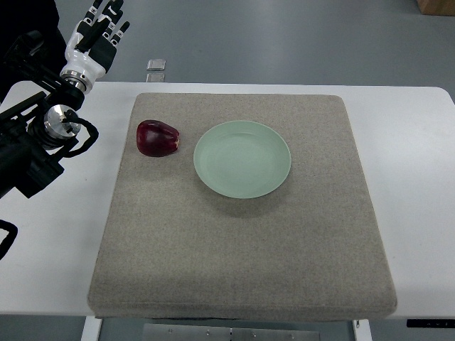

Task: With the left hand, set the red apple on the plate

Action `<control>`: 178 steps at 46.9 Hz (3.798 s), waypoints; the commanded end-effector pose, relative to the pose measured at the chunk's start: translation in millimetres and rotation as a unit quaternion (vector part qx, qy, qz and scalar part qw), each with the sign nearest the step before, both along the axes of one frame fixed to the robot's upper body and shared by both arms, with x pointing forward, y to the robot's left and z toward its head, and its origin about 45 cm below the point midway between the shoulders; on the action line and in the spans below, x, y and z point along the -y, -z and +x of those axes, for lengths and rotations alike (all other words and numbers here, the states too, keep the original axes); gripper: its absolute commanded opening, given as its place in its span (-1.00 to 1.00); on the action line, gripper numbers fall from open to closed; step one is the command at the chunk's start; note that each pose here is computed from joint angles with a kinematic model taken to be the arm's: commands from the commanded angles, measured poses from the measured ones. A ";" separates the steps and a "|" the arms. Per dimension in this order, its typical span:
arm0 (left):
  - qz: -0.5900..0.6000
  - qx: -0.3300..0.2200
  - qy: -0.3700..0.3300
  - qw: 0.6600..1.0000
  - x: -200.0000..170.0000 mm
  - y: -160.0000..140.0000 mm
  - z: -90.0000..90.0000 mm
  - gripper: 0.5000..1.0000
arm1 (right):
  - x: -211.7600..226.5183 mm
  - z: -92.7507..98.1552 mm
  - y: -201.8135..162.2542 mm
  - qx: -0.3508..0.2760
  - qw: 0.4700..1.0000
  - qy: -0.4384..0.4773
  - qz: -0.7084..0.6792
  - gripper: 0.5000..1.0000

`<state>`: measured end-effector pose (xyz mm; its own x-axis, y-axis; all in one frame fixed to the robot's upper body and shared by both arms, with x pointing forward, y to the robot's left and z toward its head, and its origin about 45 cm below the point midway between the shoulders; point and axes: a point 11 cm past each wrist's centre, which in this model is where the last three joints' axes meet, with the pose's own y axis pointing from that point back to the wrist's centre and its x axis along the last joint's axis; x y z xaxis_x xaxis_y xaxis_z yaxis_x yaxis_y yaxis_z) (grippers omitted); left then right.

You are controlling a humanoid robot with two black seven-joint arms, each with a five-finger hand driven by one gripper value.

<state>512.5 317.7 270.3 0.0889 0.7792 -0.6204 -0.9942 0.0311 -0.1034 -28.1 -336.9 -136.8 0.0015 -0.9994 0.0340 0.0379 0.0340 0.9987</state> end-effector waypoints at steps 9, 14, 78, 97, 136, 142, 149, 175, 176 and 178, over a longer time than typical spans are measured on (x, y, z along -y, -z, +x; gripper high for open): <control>0.000 0.000 -0.003 1.000 -1.7 0.4 -0.1 1.00 | 0.0 0.2 0.0 0.000 1.000 0.000 0.000 0.72; 0.002 -0.002 -0.003 1.000 -2.5 1.4 -0.5 1.00 | 0.0 -0.7 0.0 -0.001 1.000 0.000 0.000 0.72; 0.002 -0.009 -0.014 1.000 -6.8 6.5 -1.5 1.00 | 0.0 -0.7 0.0 -0.001 1.000 0.000 0.000 0.71; 0.002 -0.010 -0.012 1.000 -5.0 7.1 -1.4 1.00 | 0.0 0.2 0.0 0.000 1.000 0.000 0.000 0.72; 0.128 0.000 0.078 0.989 -8.7 -31.0 -13.4 1.00 | 0.0 0.2 0.0 0.000 1.000 0.000 0.000 0.72; 0.207 -0.002 0.117 0.971 -3.7 -48.4 -15.7 1.00 | 0.0 0.2 0.0 0.000 1.000 0.000 0.000 0.72; 0.337 -0.010 0.173 0.925 4.6 -64.0 -21.6 0.97 | 0.0 0.2 0.0 0.000 1.000 0.000 0.000 0.72; 0.615 -0.006 0.281 0.737 30.9 -75.0 -35.9 0.93 | 0.0 0.2 0.0 0.000 1.000 0.000 0.000 0.72; 0.627 -0.005 0.281 0.726 31.6 -73.8 -36.0 0.91 | 0.0 0.2 0.0 0.000 1.000 0.000 0.000 0.71; 0.655 -0.001 0.284 0.700 35.2 -69.3 -36.6 0.89 | 0.0 0.2 0.0 0.000 1.000 0.000 0.000 0.71</control>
